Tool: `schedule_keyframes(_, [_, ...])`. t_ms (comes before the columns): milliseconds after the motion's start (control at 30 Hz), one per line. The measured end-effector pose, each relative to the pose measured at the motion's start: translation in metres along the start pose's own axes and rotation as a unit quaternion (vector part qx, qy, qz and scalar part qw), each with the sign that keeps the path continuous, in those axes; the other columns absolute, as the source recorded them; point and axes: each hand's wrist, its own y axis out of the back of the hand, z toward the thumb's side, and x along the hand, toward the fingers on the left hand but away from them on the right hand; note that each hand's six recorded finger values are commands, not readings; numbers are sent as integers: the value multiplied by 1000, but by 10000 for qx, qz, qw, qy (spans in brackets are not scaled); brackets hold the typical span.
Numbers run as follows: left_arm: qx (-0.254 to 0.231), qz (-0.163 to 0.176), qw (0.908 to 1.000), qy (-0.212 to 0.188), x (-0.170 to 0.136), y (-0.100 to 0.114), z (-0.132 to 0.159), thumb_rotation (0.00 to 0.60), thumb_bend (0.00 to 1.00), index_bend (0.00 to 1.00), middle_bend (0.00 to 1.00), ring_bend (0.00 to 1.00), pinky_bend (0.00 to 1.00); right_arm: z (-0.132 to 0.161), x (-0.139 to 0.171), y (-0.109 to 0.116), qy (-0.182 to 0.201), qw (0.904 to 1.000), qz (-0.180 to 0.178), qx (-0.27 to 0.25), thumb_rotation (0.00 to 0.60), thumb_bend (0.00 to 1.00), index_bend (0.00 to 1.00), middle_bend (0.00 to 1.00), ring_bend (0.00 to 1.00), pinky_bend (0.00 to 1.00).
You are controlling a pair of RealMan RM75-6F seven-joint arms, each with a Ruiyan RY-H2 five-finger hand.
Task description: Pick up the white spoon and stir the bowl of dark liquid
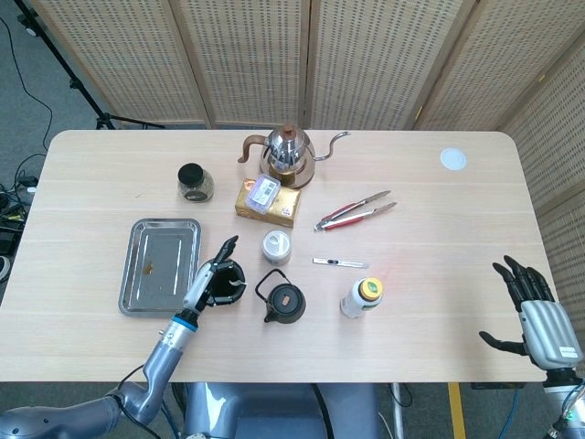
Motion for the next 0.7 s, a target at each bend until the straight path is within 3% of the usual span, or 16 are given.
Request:
schedule_keyframes(267, [143,-53,9999,7,-17,9,-4,600,476,641,0,0,0,1,1,-1,21,10000,12,8,600,0,0,0,0,0])
schedule_keyframes(700, [344,324,9989,-33,-16,39,-7,600,475,641,0,0,0,2,0,-4,13,10000,47,37,600,0,0,0,0,0])
